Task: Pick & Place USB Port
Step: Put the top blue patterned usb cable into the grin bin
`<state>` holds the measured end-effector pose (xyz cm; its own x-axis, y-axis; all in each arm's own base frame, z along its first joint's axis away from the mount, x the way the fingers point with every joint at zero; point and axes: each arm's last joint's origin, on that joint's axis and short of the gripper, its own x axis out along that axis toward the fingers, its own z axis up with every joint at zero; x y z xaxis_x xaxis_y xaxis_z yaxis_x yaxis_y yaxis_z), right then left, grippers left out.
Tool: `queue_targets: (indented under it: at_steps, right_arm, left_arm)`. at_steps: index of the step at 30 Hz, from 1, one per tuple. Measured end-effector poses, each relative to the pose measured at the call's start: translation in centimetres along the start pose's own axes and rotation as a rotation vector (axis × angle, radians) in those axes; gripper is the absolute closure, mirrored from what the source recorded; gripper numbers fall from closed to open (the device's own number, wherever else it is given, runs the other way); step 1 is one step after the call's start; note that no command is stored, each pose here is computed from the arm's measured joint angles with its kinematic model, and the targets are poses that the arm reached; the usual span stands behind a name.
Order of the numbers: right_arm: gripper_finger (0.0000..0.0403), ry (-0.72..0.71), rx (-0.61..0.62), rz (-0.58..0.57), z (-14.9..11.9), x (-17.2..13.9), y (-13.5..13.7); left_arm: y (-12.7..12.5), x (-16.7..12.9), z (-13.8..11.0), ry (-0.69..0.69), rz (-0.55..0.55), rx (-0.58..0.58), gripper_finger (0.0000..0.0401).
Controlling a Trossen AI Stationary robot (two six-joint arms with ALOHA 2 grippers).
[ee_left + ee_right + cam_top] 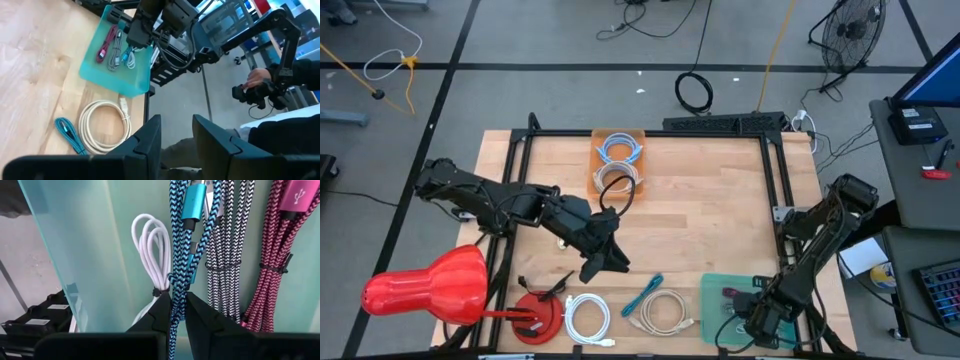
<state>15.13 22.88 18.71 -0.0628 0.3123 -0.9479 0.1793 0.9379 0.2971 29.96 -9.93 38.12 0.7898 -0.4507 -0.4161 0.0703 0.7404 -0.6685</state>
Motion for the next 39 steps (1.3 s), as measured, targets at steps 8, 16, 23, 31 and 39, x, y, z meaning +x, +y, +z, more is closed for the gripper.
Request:
queue_targets:
  at_steps: [8, 16, 23, 31, 39]
  right_arm:
    - [0.0375, 0.0, -0.011, 0.001, 0.0, 0.0, 0.0]
    - [0.0377, -0.02, -0.008, -0.01, 0.0, 0.7, -0.5]
    - [0.0377, -0.022, 0.035, 0.014, -0.2, 2.1, -1.3]
    - [0.0341, -0.003, 0.036, 0.032, -0.3, 2.4, -1.5]
    - [0.0284, -0.019, 0.081, 0.093, -0.1, 2.3, -0.9]
  left_arm:
    - [0.0, 0.0, 0.0, -0.009, 0.01, 0.0, 0.0288]
    - [0.0, 0.0, 0.0, -0.008, 0.01, 0.001, 0.0288]
    - [0.1, 0.0, 0.0, -0.002, 0.015, -0.001, 0.0288]
    - [0.2, 0.0, -0.2, 0.017, 0.031, -0.001, 0.0288]
    - [0.3, 0.0, -0.3, 0.021, 0.035, 0.018, 0.0288]
